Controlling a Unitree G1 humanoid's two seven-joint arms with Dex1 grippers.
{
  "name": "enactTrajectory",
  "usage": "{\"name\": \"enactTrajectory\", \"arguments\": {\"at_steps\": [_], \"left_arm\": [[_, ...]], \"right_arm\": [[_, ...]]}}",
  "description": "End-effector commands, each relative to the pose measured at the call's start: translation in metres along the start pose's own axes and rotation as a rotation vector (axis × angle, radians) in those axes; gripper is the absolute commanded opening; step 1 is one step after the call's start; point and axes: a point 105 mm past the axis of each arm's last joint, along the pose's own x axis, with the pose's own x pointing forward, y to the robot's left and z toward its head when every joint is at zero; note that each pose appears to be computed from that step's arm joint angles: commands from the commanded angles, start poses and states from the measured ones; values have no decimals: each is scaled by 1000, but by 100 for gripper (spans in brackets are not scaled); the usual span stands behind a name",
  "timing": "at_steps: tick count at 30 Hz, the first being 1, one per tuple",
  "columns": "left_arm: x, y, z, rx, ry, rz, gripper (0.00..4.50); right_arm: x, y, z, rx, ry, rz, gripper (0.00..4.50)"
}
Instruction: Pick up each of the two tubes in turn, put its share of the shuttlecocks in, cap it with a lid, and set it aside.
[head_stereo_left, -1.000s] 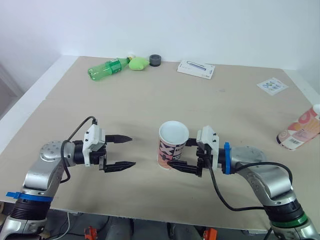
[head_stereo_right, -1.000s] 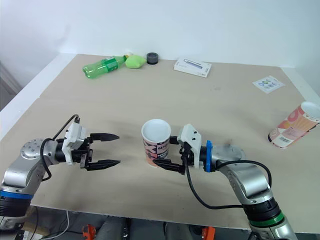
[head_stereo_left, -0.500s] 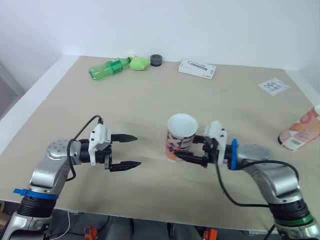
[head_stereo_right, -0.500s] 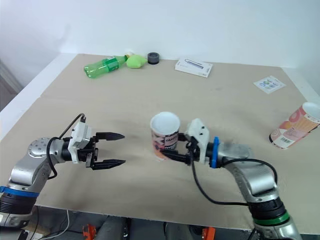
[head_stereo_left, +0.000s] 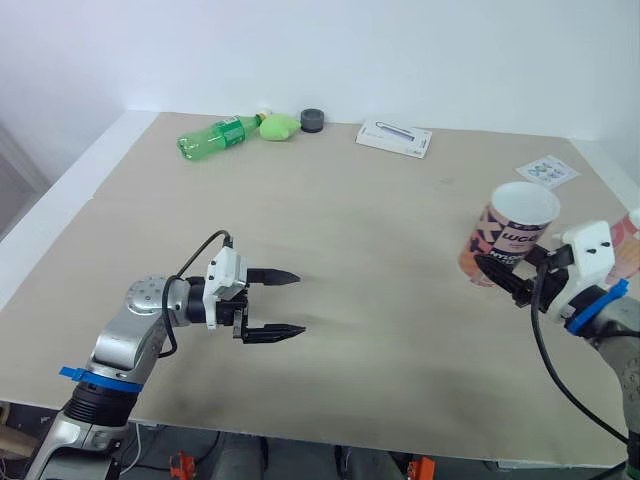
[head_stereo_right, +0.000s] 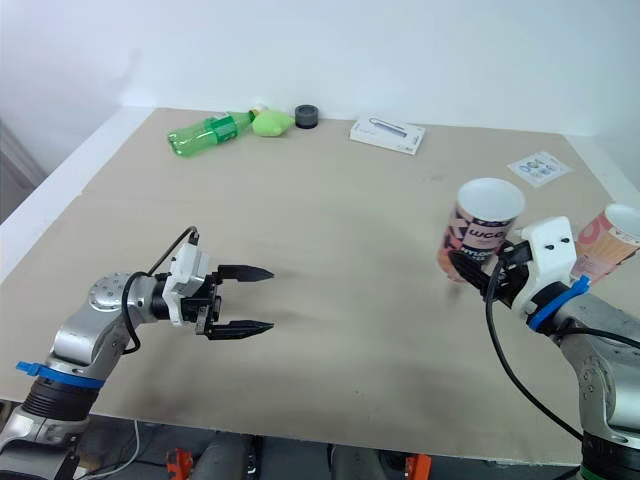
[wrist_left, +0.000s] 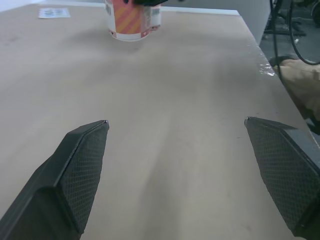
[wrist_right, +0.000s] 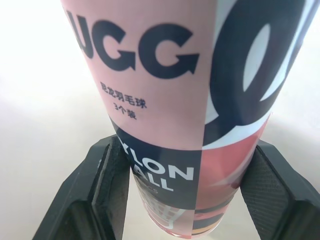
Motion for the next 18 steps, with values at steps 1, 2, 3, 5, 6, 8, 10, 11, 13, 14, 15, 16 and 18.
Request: {"name": "enactTrajectory", "arguments": {"at_steps": [1,2,3,5,6,8,10,11,13,14,15,16,18], "left_arm": [[2,4,7,56,-3,-3,450],[4,6,7,64,-3,3,450],[6,8,8,67,-3,6,450],[12,14,8,80,11,23,450],[15,16,8,86,19,30,450],[20,23,5,87,32,63,450],[26,31,2,82,44,113,450],[29,34,1,71,42,131,450],[33,40,-1,53,38,168,450],[35,43,0,40,32,187,450],[37,45,3,35,19,199,450],[39,47,6,30,3,203,450],[41,48,19,43,-56,202,450]], "right_arm": [[-4,-29,-2,87,-25,-185,301],[-4,-33,-6,114,-25,-216,301],[-5,-38,-9,132,-20,-254,301],[-6,-47,-16,187,-21,-315,301],[-7,-50,-18,196,-20,-333,301],[-6,-49,-23,216,-19,-340,301],[-3,-47,-25,262,-24,-327,301],[-3,-47,-26,264,-25,-330,301],[-1,-47,-28,272,-24,-331,301],[0,-47,-30,280,-21,-332,301],[1,-46,-31,288,-20,-331,301],[2,-47,-32,288,-20,-335,301],[4,-47,-35,292,-14,-334,301]]}}
